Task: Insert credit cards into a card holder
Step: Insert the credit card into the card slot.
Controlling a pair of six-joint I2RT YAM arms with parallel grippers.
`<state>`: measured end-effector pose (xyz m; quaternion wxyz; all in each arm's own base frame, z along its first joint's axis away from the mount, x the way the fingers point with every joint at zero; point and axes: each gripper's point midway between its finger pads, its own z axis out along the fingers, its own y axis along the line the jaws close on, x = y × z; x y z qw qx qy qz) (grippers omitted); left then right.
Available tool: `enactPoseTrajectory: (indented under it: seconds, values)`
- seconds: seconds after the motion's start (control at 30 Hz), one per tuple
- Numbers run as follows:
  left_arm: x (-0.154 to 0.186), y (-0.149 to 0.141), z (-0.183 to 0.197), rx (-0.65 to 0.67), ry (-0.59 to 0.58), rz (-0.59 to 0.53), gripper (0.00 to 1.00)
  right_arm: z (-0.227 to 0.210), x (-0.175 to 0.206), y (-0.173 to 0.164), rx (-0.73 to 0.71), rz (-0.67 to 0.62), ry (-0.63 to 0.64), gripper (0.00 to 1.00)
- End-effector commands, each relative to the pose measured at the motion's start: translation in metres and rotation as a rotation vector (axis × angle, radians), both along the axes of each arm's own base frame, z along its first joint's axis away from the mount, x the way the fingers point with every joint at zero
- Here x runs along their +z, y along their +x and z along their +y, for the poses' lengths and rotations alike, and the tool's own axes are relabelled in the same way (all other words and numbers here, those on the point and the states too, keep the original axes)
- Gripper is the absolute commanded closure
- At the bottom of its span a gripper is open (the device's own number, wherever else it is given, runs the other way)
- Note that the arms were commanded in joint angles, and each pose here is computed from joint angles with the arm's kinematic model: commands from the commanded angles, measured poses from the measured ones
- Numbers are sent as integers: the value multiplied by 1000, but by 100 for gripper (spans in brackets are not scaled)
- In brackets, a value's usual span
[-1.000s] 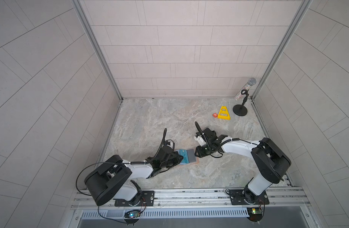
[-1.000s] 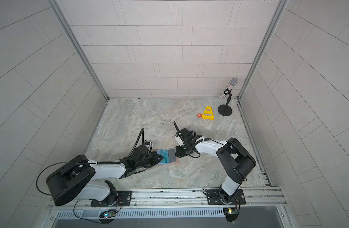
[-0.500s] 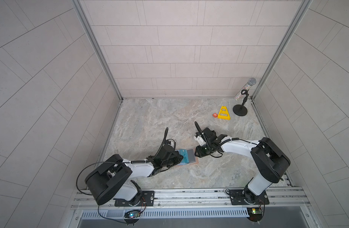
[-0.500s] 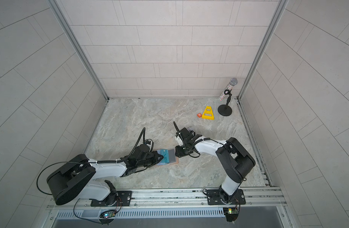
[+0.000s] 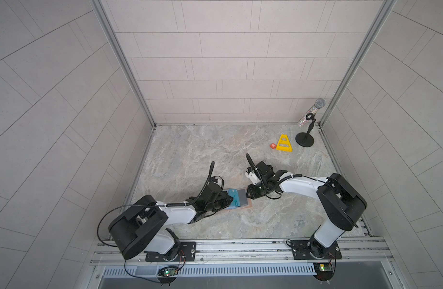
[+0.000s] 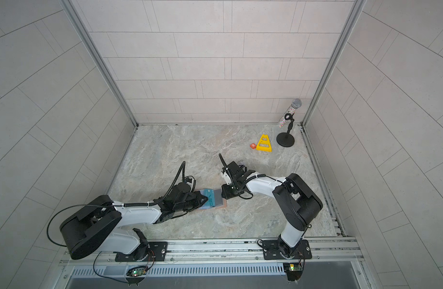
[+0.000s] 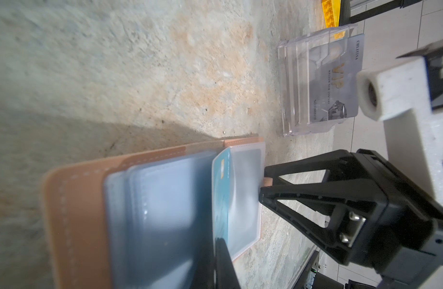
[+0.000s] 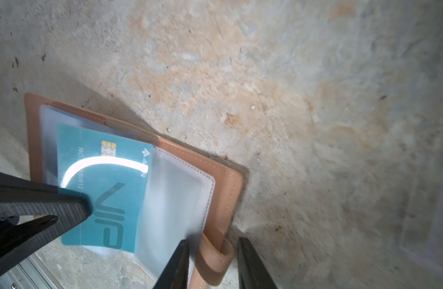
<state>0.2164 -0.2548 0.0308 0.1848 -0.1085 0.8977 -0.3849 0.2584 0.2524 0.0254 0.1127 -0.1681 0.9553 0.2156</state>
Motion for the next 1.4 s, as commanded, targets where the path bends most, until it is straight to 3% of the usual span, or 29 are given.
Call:
enactPoseTrajectory:
  seconds: [0.0,1.37]
  values:
    - [-24,-13,12,-12,101,47,100,-13,-25,-16,-10,72,-80,65]
    - [-32,-32,15,-43,114,97,100,-19,-35,-15,-51,84,-119,70]
